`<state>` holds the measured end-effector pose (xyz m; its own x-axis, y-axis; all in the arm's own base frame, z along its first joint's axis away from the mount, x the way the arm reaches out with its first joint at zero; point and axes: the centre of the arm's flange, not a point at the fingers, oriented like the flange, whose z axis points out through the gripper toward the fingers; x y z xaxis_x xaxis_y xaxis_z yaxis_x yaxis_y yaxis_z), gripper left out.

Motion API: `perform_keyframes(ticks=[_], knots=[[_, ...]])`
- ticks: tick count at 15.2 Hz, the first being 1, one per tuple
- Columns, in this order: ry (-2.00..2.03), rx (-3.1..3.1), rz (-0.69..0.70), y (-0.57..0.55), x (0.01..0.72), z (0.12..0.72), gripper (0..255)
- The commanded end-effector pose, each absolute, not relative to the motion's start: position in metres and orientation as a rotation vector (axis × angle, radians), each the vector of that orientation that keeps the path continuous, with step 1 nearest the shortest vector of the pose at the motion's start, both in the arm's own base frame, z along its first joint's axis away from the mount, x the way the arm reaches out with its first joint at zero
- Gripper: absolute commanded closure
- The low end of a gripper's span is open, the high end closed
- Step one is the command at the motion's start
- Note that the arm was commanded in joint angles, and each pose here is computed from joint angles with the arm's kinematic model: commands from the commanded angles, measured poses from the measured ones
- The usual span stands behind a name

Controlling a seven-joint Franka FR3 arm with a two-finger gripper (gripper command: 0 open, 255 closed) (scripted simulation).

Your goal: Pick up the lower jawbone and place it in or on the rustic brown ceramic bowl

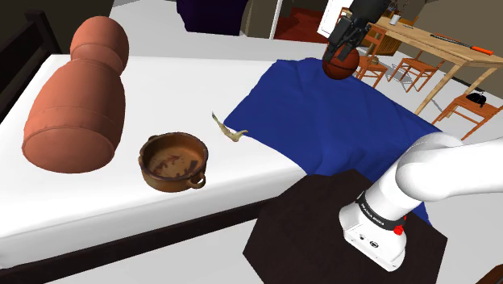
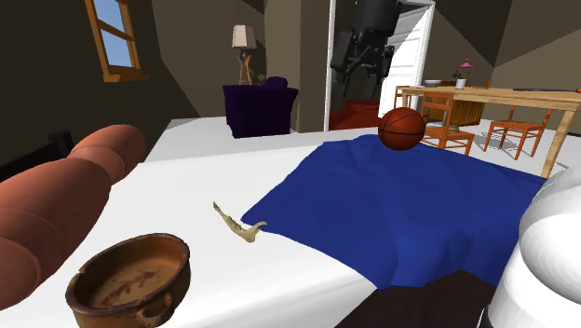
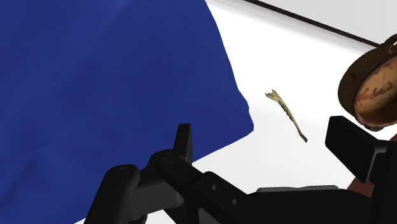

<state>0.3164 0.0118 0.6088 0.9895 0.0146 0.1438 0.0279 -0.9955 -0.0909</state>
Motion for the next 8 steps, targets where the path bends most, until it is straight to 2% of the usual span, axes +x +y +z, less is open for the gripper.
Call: perform_keyframes(ticks=[1, 8], knots=[[-0.032, -3.041, -0.219, 0.012, 0.316, 0.609, 0], [-0.338, -3.017, -0.117, 0.036, 0.388, 0.545, 0]])
